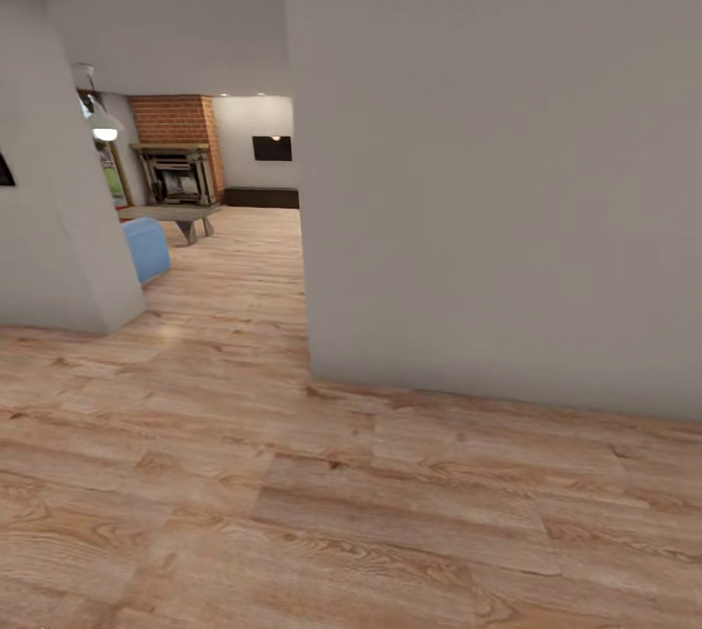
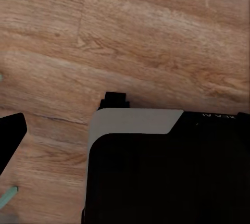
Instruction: Move the two storage containers from the living room to the garage. In the garage, place one container on the floor and stack the other container on top of it (either order is fine).
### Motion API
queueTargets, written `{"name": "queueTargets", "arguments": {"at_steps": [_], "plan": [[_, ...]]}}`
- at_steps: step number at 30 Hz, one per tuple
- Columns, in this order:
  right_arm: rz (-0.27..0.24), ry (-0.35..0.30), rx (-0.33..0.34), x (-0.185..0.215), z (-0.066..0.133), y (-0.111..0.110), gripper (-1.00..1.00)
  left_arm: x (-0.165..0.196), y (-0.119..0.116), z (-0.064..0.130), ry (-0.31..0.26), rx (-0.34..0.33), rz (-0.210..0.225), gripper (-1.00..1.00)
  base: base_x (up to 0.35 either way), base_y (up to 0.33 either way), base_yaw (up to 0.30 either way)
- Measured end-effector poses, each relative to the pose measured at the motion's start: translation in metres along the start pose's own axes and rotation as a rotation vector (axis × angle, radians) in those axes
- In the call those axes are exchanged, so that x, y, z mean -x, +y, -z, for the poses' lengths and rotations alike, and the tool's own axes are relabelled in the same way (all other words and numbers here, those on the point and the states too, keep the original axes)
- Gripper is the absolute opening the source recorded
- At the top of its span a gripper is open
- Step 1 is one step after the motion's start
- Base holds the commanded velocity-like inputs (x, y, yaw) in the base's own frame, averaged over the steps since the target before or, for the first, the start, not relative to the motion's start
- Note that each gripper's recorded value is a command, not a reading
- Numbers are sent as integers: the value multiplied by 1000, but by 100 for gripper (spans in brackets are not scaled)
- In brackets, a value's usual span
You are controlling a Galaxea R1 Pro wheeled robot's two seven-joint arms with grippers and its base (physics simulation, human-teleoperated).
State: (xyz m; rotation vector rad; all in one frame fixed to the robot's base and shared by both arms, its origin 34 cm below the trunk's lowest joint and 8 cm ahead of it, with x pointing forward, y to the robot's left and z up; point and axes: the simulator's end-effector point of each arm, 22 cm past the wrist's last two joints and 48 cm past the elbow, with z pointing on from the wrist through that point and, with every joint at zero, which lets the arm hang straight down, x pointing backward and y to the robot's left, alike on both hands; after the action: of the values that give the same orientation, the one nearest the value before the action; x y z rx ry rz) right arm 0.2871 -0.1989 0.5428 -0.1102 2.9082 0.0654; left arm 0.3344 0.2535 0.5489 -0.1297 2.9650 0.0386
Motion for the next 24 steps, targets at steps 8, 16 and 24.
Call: {"name": "queueTargets", "arguments": {"at_steps": [8, 16, 24], "plan": [[0, 0, 0, 0, 0, 0, 100, 0, 0, 0, 0, 0, 0, 100, 322, 0, 269], [0, 0, 0, 0, 0, 0, 100, 0, 0, 0, 0, 0, 0, 100, 322, 0, 269], [1, 0, 0, 0, 0, 0, 100, 0, 0, 0, 1, 0, 0, 100, 322, 0, 270]]}}
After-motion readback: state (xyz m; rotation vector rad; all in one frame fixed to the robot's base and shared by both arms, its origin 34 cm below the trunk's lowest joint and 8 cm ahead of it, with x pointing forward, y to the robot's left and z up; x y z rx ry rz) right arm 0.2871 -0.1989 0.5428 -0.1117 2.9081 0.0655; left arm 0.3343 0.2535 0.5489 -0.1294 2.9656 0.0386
